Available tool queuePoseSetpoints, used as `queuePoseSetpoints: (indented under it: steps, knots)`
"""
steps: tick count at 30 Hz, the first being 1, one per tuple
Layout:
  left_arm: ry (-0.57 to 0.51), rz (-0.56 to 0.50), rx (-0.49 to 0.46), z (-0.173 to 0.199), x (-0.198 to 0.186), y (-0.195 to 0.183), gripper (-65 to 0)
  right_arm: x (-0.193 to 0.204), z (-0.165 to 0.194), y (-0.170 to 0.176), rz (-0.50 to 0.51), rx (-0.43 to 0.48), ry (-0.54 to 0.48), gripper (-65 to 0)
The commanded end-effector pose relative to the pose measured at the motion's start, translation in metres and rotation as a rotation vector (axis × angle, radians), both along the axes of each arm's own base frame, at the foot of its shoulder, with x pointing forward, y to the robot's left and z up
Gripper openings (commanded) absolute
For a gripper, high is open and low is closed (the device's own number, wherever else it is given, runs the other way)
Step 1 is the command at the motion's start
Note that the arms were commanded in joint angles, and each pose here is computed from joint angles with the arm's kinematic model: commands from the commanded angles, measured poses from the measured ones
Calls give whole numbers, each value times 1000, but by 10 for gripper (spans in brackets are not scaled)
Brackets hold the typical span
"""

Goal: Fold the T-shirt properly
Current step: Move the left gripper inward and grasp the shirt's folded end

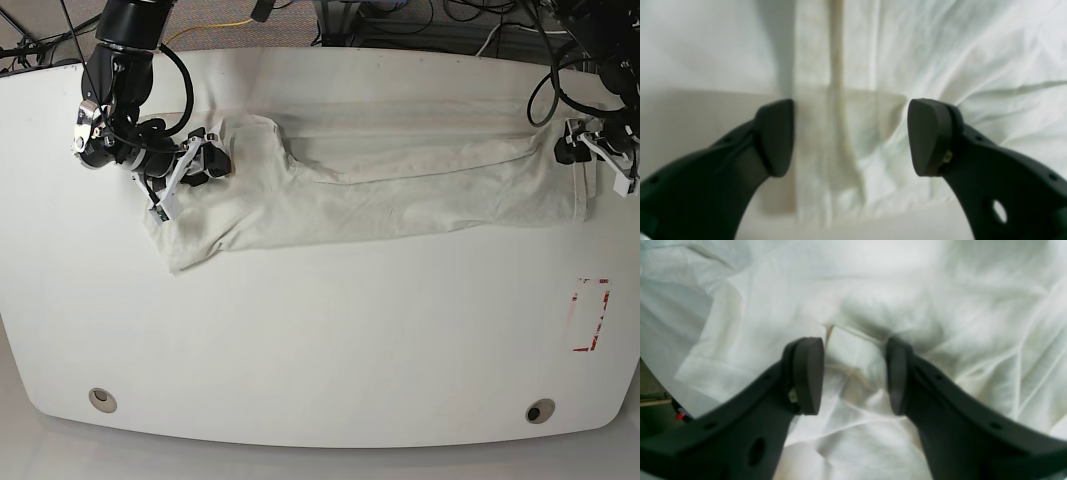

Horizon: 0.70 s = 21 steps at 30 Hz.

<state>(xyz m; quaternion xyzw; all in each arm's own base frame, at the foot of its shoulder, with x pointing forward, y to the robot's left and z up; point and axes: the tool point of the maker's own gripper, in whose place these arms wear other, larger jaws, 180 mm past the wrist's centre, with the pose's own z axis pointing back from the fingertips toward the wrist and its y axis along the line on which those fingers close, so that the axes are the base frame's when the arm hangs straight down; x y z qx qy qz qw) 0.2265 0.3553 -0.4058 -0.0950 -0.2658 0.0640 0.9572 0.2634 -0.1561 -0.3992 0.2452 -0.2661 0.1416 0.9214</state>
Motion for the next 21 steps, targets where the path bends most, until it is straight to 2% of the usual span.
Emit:
queuePoseSetpoints:
  steps: [1, 3, 6, 8, 11, 12, 14, 17, 21]
  knots:
    - [37, -4, -6, -6, -7, -2, -179, 10, 13, -3, 0, 3, -52, -358]
    - [31, 1, -5, -5, -6, -2, -244, 10, 13, -3, -1, 3, -52, -358]
    - [29, -4, -8, -5, -5, -4, -504, 10, 13, -4, -3, 3, -53, -377]
    - [28, -3, -5, -5, -6, -3, -626, 10, 11, -5, -4, -3, -47, -450]
    - [-4, -12, 33, 8, -1, 0, -606, 8, 6, -5, -10, 4, -30, -595]
    - [-26, -22, 56, 17, 3, 1, -610, 8, 4, -6, -13, 8, -21, -618]
    - [-57, -39, 79, 26, 7, -6, -612, 7, 1, -6, -18, 15, -14, -614]
    - [-137, -95, 178, 58, 16, -19, -612, 10, 2, -6, -29, 25, -35, -602]
    - [-154, -197, 252, 82, 23, -51, -611, 9, -1, -8, -31, 8, -30, -602]
